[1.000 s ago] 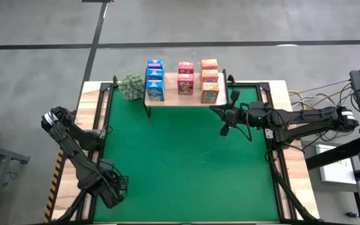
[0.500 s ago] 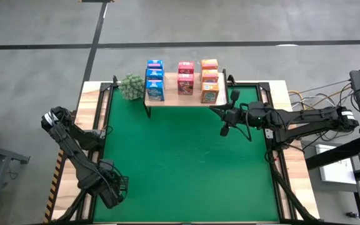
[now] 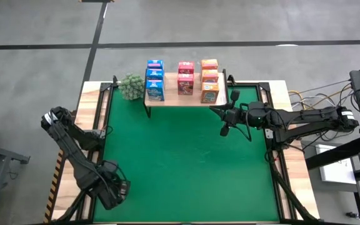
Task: Stack cereal on shelf
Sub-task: Put the red cereal box on the shelf aligned with the other red cereal boxes
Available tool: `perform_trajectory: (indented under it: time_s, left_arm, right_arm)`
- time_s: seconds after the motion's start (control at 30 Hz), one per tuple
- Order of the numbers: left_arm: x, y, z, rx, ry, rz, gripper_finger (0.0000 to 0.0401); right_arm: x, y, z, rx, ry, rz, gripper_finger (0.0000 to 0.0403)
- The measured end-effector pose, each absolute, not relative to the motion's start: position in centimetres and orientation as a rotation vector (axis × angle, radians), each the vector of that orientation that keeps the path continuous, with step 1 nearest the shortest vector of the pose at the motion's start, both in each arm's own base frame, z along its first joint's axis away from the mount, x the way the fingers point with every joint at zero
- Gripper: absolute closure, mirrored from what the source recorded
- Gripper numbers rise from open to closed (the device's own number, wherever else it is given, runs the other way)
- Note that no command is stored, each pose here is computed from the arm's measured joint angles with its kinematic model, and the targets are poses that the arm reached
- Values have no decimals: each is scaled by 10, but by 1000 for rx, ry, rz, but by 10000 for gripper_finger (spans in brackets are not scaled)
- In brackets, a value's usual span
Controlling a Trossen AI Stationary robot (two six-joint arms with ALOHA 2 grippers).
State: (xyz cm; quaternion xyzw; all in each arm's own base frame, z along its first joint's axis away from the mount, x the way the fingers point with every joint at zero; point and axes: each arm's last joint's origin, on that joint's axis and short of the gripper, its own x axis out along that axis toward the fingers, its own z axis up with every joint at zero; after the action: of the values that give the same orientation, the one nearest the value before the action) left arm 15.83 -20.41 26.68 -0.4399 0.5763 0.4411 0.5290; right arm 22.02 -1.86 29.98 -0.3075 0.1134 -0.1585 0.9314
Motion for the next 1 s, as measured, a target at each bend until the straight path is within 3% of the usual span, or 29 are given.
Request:
perform_trajectory:
  time_s: [0.2,0.67,1.0]
  left_arm:
    - [175,-196,276,-924,1203,884,221]
    - [238,-142,296,-551,1216,495,221]
    - [266,-102,344,-308,1103,290,221]
  right_arm:
    - [220,-19,300,-630,232,-324,390]
    - [220,-19,297,-633,260,-323,390]
    - [214,-19,297,-599,278,-321,390]
